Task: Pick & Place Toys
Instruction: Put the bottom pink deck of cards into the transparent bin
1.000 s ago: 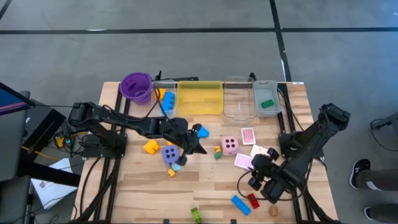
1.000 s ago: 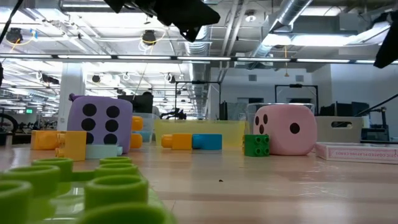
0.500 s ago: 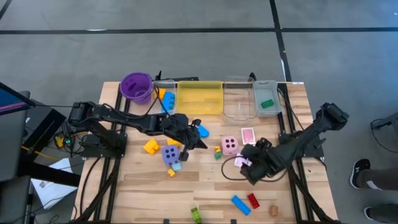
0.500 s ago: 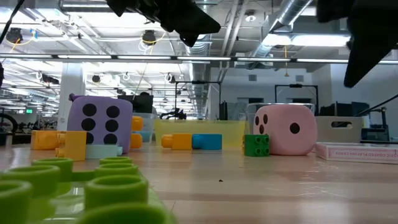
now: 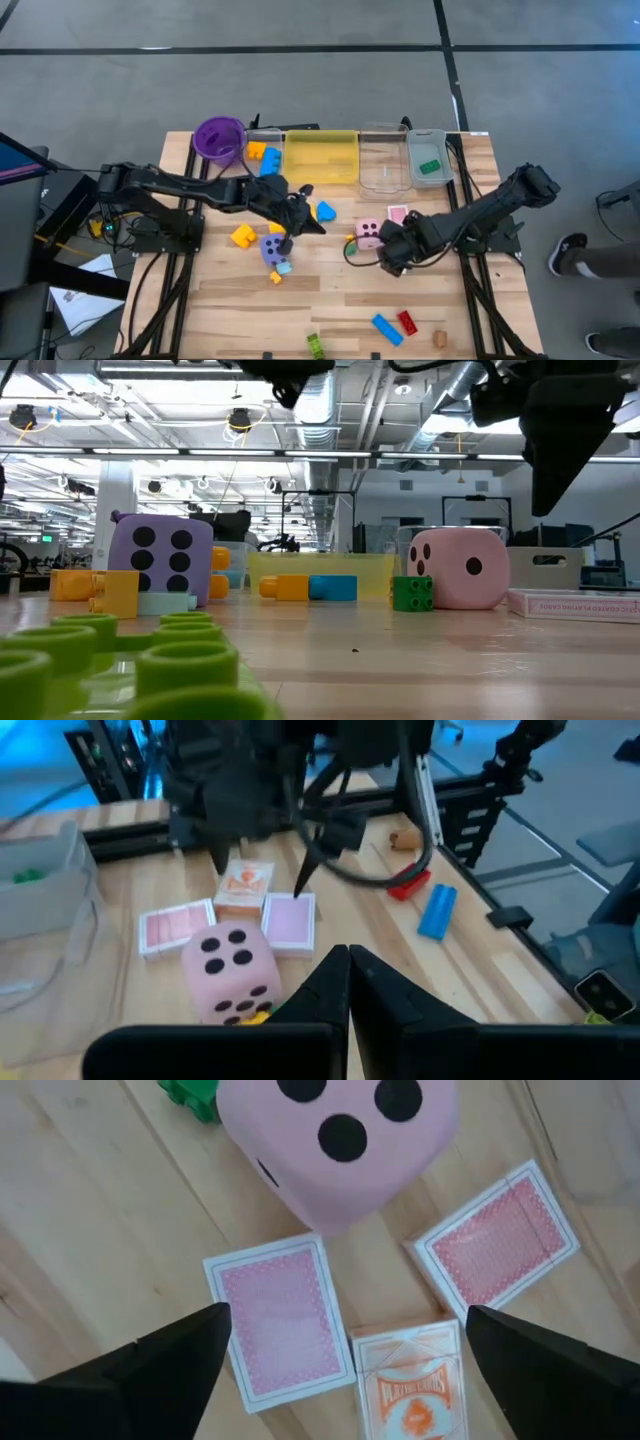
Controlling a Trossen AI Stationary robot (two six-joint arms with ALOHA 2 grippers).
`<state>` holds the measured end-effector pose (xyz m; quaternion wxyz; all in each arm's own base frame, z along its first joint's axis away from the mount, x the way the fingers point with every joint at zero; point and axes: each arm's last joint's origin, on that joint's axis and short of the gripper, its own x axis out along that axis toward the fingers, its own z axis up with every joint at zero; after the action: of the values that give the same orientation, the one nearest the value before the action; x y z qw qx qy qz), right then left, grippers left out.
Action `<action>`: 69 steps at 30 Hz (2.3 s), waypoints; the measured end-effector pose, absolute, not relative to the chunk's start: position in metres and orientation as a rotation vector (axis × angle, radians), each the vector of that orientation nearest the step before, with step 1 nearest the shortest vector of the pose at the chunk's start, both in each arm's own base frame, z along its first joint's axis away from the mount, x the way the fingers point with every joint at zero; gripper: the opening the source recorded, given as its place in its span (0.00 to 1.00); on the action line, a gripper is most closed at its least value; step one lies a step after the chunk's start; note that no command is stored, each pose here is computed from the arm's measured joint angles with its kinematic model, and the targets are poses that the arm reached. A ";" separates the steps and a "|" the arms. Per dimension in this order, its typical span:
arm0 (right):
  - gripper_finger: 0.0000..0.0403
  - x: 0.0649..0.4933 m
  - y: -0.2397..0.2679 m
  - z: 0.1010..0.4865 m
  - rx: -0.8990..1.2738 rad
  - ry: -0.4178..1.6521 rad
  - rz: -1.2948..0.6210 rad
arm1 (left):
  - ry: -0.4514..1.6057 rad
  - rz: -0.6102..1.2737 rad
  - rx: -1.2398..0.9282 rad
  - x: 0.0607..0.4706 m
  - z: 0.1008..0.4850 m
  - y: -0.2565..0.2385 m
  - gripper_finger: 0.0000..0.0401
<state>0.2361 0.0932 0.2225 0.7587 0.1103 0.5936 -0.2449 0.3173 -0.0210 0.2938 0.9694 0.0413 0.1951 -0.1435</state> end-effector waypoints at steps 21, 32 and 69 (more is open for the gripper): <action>0.99 0.228 0.088 0.144 0.383 1.241 -0.256 | 0.305 -0.277 0.041 0.283 0.332 -0.020 0.00; 0.99 0.230 0.091 0.143 0.437 1.241 -0.162 | 0.303 -0.277 0.041 0.283 0.332 -0.020 0.00; 0.99 0.224 0.114 0.130 0.280 1.238 -0.157 | 0.303 -0.277 0.041 0.283 0.332 -0.020 0.00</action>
<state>0.2244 0.1144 0.1295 0.8023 0.1306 0.5778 -0.0733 0.2834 -0.0196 0.3320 0.9788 0.0205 0.1506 -0.1374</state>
